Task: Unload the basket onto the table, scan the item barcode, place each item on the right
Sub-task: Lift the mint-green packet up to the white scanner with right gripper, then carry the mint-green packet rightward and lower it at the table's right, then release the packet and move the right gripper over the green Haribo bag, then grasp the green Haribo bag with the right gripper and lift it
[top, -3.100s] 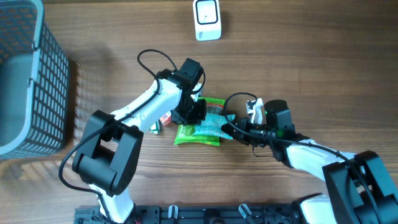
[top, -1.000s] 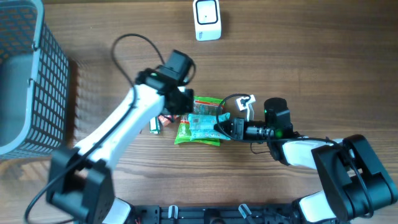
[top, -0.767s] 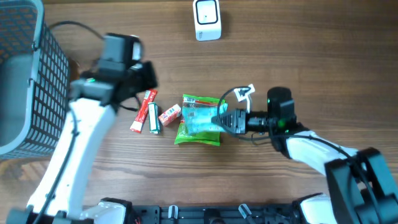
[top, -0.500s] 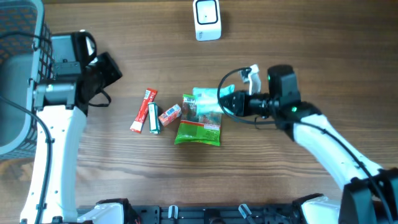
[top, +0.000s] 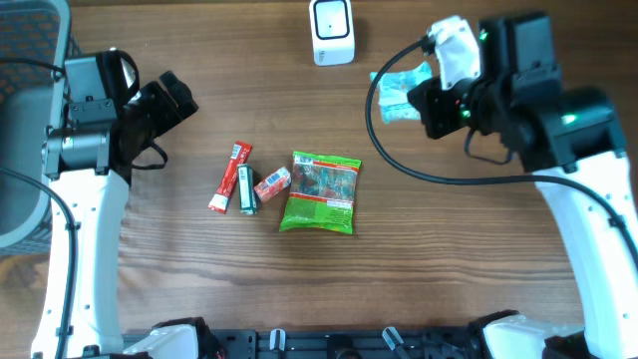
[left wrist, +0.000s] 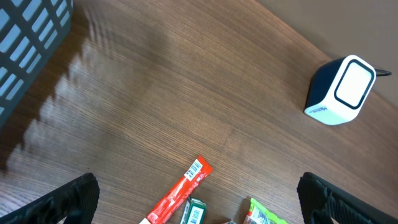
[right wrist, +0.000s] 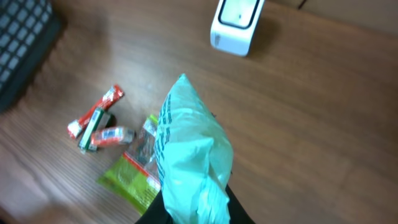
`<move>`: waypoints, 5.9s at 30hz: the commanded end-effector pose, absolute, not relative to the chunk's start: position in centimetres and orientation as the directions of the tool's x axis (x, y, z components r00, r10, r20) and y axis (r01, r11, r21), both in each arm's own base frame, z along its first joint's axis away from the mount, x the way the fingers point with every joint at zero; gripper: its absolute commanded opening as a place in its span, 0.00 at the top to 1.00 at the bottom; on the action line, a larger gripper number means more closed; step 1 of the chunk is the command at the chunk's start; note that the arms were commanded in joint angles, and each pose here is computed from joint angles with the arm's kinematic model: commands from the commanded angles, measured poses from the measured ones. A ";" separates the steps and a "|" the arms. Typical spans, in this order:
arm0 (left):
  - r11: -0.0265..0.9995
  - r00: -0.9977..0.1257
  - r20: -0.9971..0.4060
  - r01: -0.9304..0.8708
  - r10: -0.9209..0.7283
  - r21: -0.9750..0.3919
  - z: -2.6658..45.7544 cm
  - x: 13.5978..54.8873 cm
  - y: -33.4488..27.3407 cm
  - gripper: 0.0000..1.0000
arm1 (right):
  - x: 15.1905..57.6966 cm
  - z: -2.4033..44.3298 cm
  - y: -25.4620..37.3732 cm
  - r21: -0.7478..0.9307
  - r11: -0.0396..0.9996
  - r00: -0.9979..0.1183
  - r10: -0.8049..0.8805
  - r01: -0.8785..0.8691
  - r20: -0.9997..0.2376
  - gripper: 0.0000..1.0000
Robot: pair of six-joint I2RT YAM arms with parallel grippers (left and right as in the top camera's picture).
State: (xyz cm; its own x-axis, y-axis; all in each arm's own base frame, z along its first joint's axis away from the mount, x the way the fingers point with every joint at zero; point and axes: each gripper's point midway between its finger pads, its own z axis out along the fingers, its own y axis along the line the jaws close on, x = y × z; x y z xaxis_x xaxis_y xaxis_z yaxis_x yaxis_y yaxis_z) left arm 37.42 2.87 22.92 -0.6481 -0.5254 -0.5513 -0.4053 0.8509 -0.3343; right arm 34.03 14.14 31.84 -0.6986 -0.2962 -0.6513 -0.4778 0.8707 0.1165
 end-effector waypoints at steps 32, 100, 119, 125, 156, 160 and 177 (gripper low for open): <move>0.852 -0.632 -0.571 -0.403 -0.523 -0.335 23.8 37.5 3.2 0.00 | 61.1 18.4 24.4 -0.840 0.384 -0.310 -0.910 -0.383 -0.274 0.96; 0.852 -0.632 -0.571 -0.403 -0.523 -0.335 23.8 37.5 3.2 0.00 | 38.1 8.7 -12.2 0.119 0.841 -0.844 0.535 0.527 -0.046 0.22; 0.852 -0.632 -0.571 -0.403 -0.523 -0.335 23.8 37.5 3.2 0.00 | 35.8 8.2 -4.9 0.168 0.942 -0.956 0.292 0.290 0.008 0.94; 0.852 -0.632 -0.571 -0.403 -0.523 -0.335 23.8 37.5 3.2 0.00 | 37.2 2.2 -5.3 0.093 0.965 -0.958 0.254 0.243 -0.131 0.94; 0.852 -0.632 -0.571 -0.403 -0.523 -0.335 23.8 37.5 3.2 0.00 | 32.2 9.2 26.2 0.275 0.737 -0.768 -0.489 -0.618 -0.415 0.32; 0.852 -0.632 -0.571 -0.403 -0.523 -0.335 23.8 37.5 3.2 0.00 | 32.7 5.6 26.8 0.117 0.665 -0.643 -0.640 -0.738 -0.420 0.26; 0.852 -0.632 -0.571 -0.403 -0.523 -0.335 23.8 37.5 3.2 0.00 | 24.3 7.1 36.1 0.671 0.507 -0.818 -0.505 -0.541 -0.278 0.68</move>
